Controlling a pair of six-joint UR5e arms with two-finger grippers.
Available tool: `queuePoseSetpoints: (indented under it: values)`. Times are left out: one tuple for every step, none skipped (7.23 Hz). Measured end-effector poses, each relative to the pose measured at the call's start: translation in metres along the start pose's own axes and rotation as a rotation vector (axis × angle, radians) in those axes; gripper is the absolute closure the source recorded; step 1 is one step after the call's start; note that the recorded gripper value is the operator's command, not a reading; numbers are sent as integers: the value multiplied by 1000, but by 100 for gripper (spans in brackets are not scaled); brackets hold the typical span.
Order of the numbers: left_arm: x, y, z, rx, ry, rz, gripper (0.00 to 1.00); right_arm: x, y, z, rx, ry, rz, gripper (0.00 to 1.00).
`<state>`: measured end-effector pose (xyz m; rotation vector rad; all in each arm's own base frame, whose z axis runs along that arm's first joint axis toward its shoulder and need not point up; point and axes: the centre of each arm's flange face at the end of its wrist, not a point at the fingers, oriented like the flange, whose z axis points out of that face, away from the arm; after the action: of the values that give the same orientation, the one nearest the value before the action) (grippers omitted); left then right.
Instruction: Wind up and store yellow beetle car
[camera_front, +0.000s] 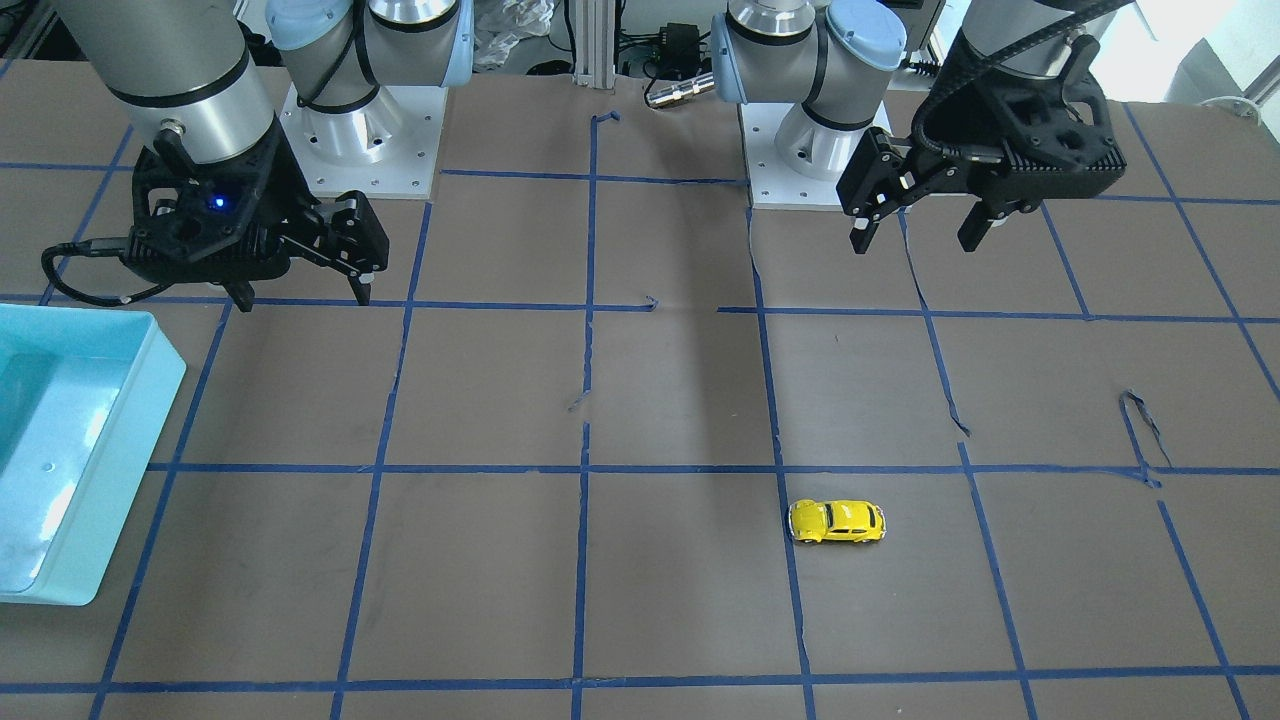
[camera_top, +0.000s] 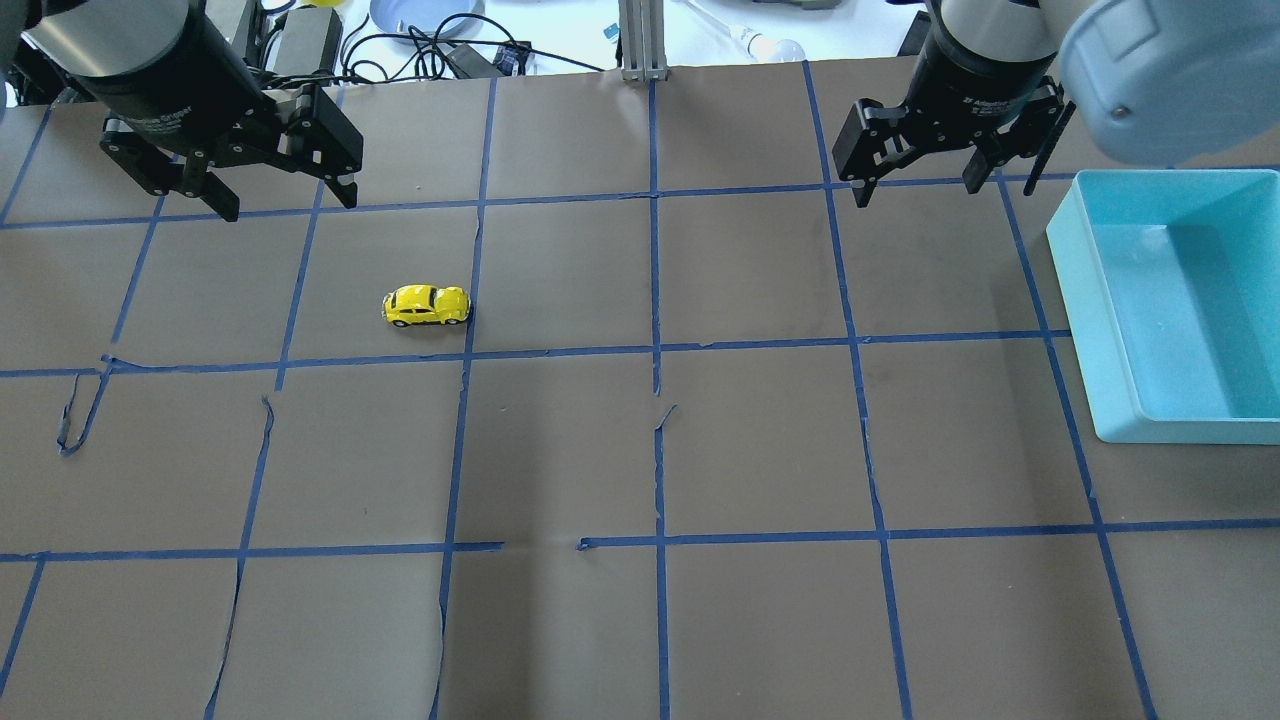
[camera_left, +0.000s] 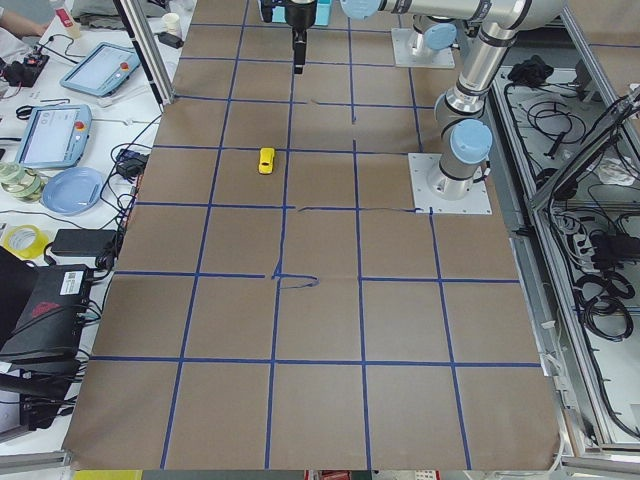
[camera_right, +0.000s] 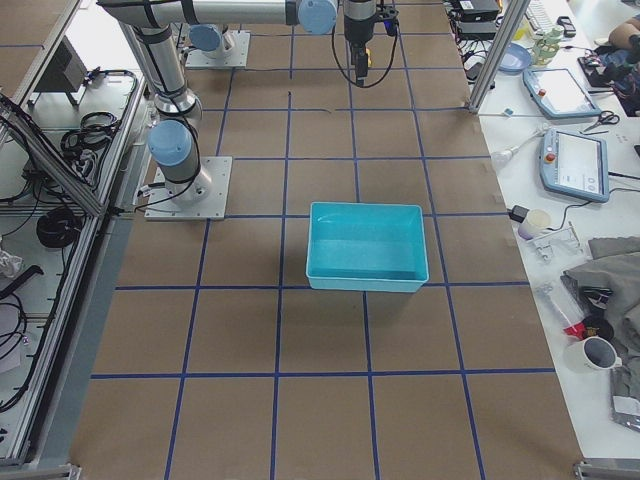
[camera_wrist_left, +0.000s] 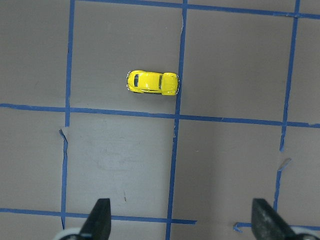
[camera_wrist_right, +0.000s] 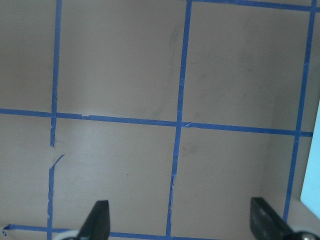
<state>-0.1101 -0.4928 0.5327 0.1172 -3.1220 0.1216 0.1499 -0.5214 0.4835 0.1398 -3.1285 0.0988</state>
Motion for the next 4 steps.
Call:
queuePoseSetpoints:
  values:
    - [0,0,1,-3,0,0,0,0,0,0,-1,0,0,0]
    - [0,0,1,-4,0,11,0,0,0,0,-1,0,0,0]
    - [-1,-2,4,-7,-1,64,1,0,0,1,-1,0,0,0]
    - [-2,-7,14,-19,2,182,3,0,0,1,-1,0,0,0]
